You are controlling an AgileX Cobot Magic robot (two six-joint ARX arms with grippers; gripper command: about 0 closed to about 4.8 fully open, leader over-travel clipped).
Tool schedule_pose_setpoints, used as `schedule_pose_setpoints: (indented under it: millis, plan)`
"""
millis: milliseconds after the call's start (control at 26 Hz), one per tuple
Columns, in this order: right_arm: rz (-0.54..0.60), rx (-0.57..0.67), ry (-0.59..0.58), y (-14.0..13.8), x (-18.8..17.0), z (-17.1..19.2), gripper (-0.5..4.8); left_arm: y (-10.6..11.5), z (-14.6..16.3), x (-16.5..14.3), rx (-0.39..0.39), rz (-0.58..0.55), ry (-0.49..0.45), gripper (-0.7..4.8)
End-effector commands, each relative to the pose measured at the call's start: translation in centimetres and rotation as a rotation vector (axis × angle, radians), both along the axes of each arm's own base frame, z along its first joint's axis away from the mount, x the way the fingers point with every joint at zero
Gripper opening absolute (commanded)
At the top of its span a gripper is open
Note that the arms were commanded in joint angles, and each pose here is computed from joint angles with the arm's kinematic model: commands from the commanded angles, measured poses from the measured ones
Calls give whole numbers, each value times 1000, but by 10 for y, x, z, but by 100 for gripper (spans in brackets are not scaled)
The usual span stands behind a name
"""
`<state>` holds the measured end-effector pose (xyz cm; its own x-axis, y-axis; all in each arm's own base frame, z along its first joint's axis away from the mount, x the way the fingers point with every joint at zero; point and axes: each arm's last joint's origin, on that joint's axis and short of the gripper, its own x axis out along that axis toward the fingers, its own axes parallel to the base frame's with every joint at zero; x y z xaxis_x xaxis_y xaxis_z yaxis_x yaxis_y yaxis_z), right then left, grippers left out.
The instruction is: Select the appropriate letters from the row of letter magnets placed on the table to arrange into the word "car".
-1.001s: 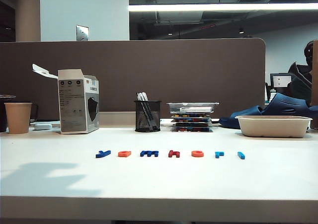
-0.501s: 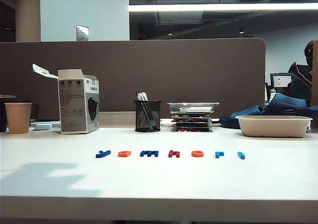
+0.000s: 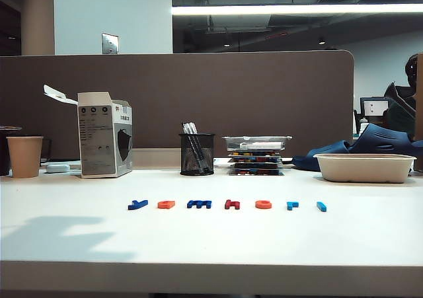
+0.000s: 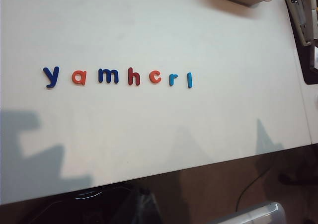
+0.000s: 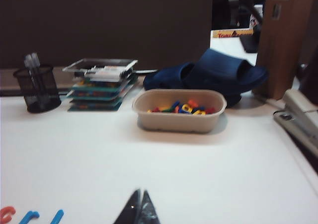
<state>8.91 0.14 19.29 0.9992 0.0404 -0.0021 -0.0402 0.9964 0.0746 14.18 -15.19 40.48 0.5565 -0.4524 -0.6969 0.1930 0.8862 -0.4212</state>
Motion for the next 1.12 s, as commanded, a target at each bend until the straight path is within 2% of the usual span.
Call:
schedule_pose_setpoints:
  millis: [39, 385, 501, 655, 963, 1117]
  plan:
    - [-45, 5, -8, -1, -9, 20, -6, 0, 2, 0, -8, 2, -11, -5]
    - [-59, -1, -31, -2, -24, 92, -6, 0, 2, 0, -8, 2, -11, -5]
    - [-34, -49, -19, -1, -20, 119, -6, 0, 2, 0, -9, 2, -11, -5]
    - [84, -119, 20, 2, -8, 153, -6, 0, 2, 0, -9, 2, -11, -5]
    - [464, -219, 134, 13, 44, 212, -6, 0, 2, 0, -9, 2, -11, -5]
    - [548, -260, 208, 14, 66, 218, -6, 0, 2, 0, -8, 2, -11, -5]
